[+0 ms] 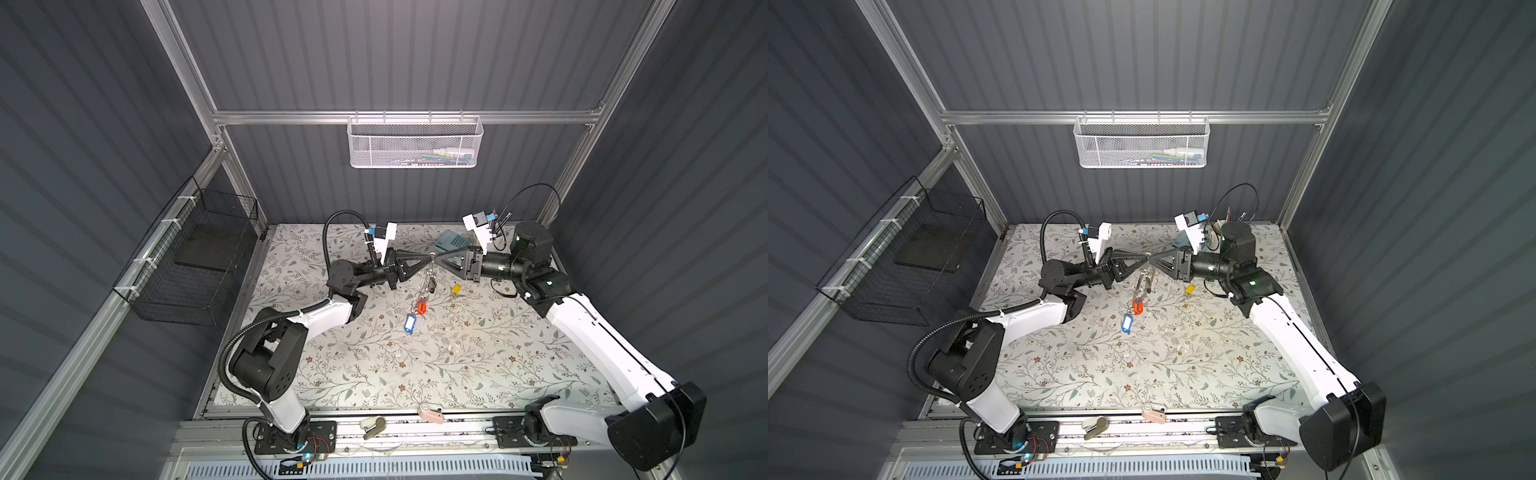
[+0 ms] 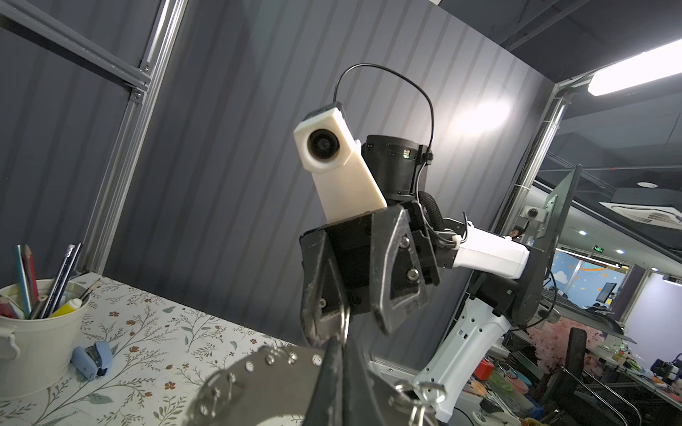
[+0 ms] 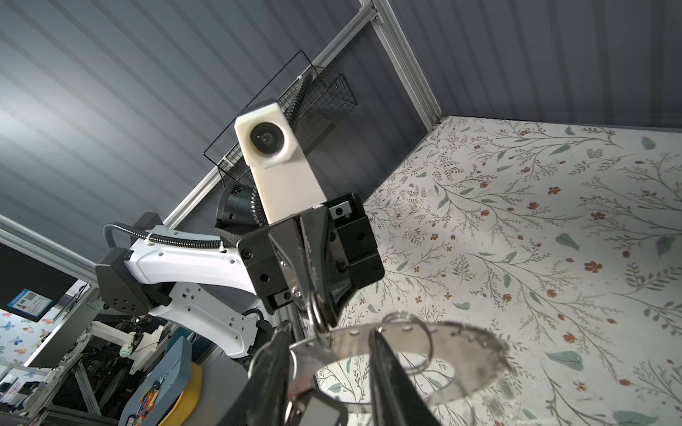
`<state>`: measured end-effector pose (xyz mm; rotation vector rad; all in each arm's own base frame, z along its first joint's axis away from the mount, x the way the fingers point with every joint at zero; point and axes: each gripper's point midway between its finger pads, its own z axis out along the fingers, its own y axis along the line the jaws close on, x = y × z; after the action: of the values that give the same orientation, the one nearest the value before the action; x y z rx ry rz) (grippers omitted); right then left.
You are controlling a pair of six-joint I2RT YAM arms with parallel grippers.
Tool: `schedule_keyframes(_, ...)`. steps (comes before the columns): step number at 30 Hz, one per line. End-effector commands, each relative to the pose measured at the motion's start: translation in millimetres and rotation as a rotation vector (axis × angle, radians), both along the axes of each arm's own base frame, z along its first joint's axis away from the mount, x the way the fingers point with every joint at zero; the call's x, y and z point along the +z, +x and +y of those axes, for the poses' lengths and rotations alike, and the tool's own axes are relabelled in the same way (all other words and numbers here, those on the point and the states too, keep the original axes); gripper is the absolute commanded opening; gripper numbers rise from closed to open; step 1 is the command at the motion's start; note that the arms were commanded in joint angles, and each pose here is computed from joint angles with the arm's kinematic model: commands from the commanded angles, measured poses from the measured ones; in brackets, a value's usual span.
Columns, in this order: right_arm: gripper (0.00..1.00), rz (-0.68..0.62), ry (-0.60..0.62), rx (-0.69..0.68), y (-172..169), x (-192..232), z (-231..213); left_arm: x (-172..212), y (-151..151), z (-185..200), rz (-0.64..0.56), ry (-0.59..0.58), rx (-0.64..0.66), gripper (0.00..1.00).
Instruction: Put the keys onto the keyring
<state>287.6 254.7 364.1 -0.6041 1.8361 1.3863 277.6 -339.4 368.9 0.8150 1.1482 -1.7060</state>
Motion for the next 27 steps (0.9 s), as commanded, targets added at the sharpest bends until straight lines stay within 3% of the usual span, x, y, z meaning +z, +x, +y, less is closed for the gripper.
schedule_keyframes(1,0.35,-0.038,0.002,0.01,1,11,3,24,-8,6,-0.093,-0.049,-0.011,0.0)
schedule_keyframes(18,0.12,-0.032,0.003,0.039,-1,8,12,20,-5,3,-0.073,-0.037,-0.022,0.0)
schedule_keyframes(27,0.12,-0.026,0.001,0.047,0,6,16,15,-5,2,-0.062,-0.019,-0.024,0.0)
